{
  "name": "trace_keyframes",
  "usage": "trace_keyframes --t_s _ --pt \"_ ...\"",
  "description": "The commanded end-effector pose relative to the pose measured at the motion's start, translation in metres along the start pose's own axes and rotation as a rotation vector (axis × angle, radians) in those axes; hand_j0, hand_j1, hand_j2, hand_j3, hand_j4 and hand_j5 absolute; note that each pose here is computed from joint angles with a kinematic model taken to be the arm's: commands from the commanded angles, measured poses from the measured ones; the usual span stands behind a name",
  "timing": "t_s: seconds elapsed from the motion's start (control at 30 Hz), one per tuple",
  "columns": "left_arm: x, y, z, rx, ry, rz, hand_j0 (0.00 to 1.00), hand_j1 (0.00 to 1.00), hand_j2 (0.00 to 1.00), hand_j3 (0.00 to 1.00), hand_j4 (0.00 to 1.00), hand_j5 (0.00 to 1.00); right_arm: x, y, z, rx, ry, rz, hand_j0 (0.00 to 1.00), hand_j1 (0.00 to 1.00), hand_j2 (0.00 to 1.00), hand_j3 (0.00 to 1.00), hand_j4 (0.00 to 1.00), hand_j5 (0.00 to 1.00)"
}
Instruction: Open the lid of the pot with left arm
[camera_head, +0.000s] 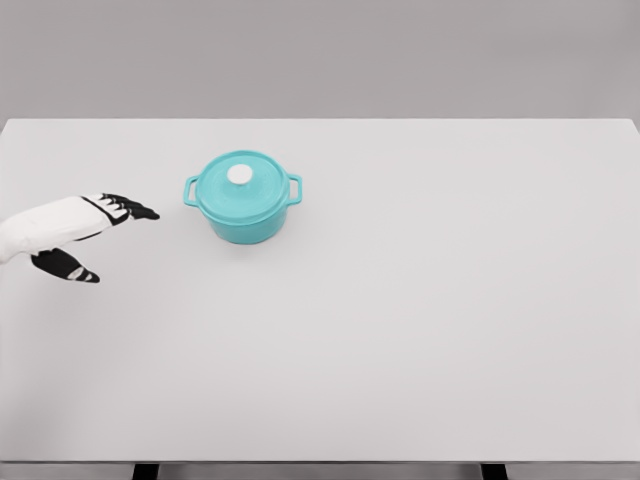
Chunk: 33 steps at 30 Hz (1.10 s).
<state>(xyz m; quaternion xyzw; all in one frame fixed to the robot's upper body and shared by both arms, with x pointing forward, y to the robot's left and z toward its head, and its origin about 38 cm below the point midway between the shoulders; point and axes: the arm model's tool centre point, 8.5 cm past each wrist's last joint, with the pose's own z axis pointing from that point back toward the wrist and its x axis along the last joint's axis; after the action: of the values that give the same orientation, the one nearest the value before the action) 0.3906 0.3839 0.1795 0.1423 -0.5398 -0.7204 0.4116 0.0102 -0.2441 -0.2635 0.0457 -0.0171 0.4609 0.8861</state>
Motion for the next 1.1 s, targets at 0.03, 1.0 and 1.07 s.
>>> trace_keyframes --t_s 0.03,1.0,1.07 --pt "0.001 -0.001 -0.001 -0.002 -0.003 0.003 1.0 1.0 1.0 1.0 1.0 1.0 -0.003 0.002 0.0 0.003 0.006 -0.004 1.0 1.0 1.0 1.0 1.0 1.0" --pt "0.089 0.133 -0.162 -0.159 -0.246 -0.351 1.0 1.0 1.0 1.0 1.0 1.0 -0.006 0.007 0.0 0.012 0.011 -0.004 1.0 1.0 1.0 1.0 1.0 1.0" --pt "0.078 0.131 -0.161 -0.167 -0.215 -0.33 1.0 1.0 1.0 1.0 1.0 1.0 -0.006 0.007 0.0 0.012 0.01 -0.005 1.0 1.0 1.0 1.0 1.0 1.0"
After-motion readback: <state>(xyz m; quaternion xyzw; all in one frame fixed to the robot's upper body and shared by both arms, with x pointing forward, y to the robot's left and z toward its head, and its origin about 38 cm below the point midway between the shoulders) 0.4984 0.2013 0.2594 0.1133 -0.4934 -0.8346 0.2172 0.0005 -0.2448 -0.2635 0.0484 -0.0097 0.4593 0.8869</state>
